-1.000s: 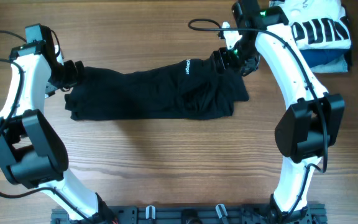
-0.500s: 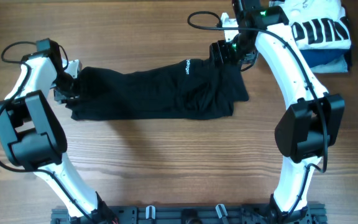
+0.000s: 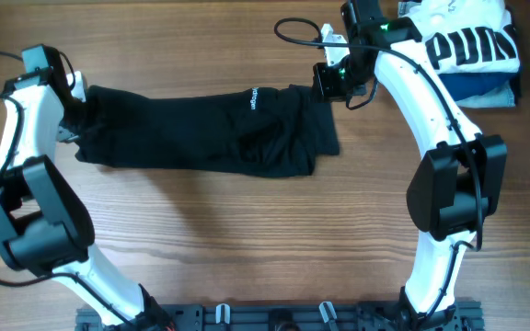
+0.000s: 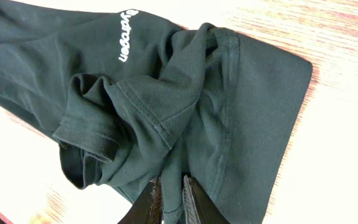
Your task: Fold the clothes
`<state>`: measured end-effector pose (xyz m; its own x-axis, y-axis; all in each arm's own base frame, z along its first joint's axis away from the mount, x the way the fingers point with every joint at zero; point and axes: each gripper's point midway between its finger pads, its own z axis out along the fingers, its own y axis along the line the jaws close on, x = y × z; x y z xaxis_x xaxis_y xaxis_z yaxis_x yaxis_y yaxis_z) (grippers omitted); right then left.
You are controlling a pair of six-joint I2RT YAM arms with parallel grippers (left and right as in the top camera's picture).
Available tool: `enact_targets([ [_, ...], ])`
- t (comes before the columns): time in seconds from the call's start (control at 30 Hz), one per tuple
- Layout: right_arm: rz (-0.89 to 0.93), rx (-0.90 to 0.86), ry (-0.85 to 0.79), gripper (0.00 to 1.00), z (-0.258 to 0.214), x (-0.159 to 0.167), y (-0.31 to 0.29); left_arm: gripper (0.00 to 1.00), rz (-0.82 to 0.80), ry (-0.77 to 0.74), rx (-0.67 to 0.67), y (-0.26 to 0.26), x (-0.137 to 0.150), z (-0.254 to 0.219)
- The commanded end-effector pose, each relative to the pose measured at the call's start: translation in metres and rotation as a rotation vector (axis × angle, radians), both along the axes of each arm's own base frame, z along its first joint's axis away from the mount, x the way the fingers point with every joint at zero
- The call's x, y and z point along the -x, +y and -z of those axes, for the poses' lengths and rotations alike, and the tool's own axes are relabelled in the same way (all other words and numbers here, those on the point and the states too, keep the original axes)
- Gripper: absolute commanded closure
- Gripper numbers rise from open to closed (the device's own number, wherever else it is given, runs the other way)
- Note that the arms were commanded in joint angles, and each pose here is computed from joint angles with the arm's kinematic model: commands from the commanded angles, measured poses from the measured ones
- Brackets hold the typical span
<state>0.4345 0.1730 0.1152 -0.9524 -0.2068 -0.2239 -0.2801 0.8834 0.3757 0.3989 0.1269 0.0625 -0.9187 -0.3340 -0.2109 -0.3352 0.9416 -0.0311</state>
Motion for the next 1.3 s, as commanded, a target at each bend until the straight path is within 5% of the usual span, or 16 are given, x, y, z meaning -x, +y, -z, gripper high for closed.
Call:
enact_targets([
  [0.0, 0.003, -0.028, 0.018, 0.87, 0.005, 0.000, 0.004, 0.96, 0.037, -0.029, -0.021, -0.020, -0.006, -0.021],
  [0.4, 0.004, -0.030, 0.006, 0.74, 0.005, -0.003, 0.004, 0.92, 0.381, 0.035, 0.066, -0.191, -0.010, 0.004],
  [0.43, 0.002, -0.030, 0.006, 0.72, 0.005, -0.003, 0.004, 0.80, 0.389, 0.040, 0.066, -0.195, -0.010, 0.007],
  [0.47, 0.002, -0.030, 0.005, 0.70, 0.005, -0.003, 0.004, 0.26, 0.404, 0.031, 0.070, -0.201, -0.012, 0.008],
  [0.5, 0.002, -0.031, 0.004, 0.70, 0.005, -0.003, 0.004, 0.00, 0.412, 0.018, 0.073, -0.206, -0.014, 0.008],
  [0.77, 0.031, -0.011, 0.040, 0.56, 0.008, 0.000, -0.014, 0.00, 0.453, -0.038, 0.175, -0.243, -0.020, 0.002],
  [0.97, 0.033, 0.022, 0.095, 0.47, 0.057, 0.014, -0.020, 0.00, 0.482, -0.095, 0.265, -0.269, -0.028, -0.018],
  [1.13, 0.077, 0.025, 0.117, 0.00, 0.089, 0.021, -0.040, 0.00, 0.492, -0.258, 0.258, -0.273, -0.050, -0.113],
  [1.27, 0.056, -0.092, 0.101, 0.00, 0.104, 0.024, -0.044, 0.00, 0.468, -0.369, 0.167, -0.256, -0.047, -0.167],
])
